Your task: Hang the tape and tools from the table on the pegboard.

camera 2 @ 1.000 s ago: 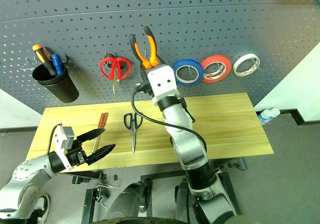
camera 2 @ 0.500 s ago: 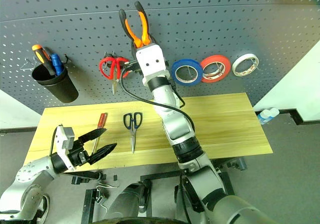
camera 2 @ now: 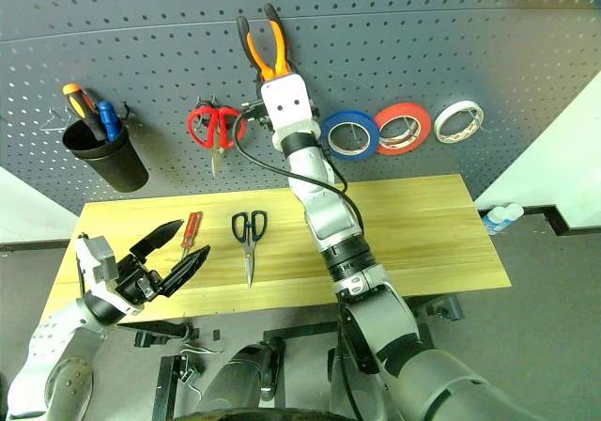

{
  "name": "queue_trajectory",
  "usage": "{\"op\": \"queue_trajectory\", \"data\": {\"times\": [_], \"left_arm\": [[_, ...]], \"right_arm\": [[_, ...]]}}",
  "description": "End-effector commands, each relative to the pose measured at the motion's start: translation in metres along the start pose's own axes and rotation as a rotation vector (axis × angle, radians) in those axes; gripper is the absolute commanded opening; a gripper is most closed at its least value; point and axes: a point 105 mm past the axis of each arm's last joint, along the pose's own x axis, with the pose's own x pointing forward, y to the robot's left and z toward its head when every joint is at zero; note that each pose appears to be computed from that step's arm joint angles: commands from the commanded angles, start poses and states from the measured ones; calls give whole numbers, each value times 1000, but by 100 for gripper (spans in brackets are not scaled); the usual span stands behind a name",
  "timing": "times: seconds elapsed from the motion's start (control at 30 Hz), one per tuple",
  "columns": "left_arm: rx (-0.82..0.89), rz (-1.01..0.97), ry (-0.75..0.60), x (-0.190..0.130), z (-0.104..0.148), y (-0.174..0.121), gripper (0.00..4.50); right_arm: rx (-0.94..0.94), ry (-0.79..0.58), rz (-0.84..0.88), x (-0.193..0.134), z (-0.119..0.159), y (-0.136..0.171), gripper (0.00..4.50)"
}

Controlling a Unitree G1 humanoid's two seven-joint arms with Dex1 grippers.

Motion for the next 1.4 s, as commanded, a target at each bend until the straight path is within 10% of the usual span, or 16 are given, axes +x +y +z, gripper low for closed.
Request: {"op": "queue_trajectory", "data": {"times": [0.03,0.77,1.4], "left_arm": [[29,-2,-33,-2,9,0,450],[31,-7,-113,-5,15,0,450],[1,-27,-179,-9,24,-1,450]], "right_arm": [[-10,-72,-10,8,20,-3,206],[117,-271,68,7,83,3,206],[107,-237,-31,34,68,3,206]]}}
